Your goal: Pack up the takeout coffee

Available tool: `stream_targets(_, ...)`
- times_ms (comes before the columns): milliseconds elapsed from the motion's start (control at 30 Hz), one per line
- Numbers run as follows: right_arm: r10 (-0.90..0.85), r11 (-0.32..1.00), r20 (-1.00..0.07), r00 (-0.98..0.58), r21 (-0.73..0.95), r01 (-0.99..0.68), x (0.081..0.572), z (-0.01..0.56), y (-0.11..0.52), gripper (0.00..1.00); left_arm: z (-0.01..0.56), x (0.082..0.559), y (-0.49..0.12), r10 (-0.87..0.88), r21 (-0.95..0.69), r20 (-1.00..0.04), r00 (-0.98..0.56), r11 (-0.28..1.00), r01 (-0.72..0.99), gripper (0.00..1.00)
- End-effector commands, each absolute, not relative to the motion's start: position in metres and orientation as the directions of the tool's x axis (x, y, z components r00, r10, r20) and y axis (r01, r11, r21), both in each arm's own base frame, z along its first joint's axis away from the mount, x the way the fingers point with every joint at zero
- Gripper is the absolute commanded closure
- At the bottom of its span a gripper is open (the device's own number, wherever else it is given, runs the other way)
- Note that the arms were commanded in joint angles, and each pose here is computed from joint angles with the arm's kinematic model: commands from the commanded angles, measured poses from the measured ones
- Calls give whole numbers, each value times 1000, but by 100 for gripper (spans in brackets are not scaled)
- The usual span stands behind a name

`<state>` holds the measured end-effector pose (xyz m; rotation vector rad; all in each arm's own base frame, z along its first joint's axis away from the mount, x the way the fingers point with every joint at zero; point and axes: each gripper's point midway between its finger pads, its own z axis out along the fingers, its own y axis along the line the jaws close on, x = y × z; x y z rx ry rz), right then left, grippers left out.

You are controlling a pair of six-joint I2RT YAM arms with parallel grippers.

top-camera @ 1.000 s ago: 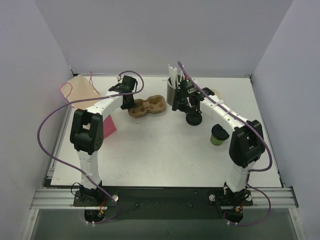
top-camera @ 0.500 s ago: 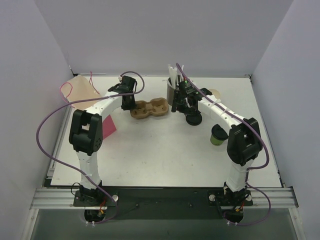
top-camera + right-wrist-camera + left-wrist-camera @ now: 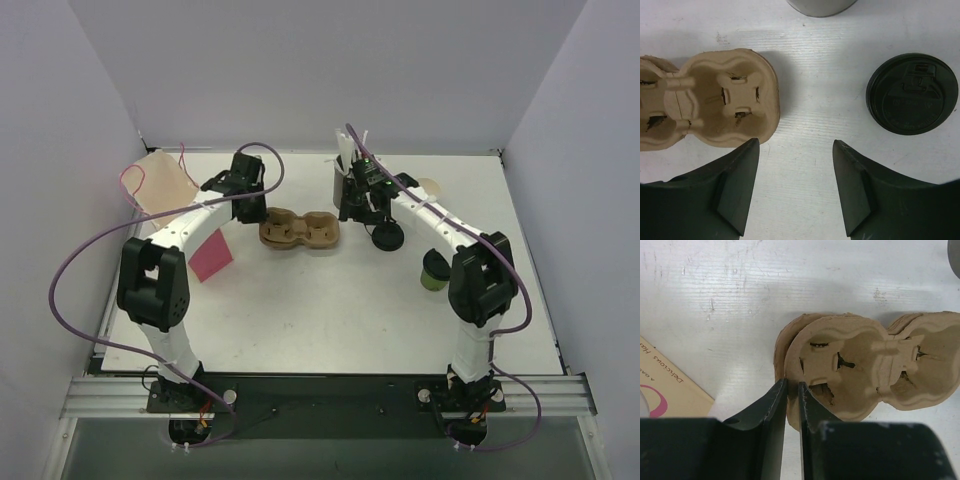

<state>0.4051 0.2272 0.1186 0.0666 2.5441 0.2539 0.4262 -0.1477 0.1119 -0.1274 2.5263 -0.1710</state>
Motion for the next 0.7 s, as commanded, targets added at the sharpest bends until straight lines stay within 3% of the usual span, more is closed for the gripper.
stream_targets(0, 69, 980, -545, -836, 193, -45, 407, 116, 246, 46, 131, 422, -152, -130, -199, -589, -798, 980, -12, 100)
stream_targets(500, 3, 990, -525, -851, 123, -73, 413, 87, 268, 63, 134, 414, -155, -158, -249, -576, -802, 968, -12, 100)
stream_targets(667, -4, 992, -514, -858, 106, -68, 409, 82, 265, 74, 133, 415, -153, -172, -259, -574, -801, 966, -22, 100)
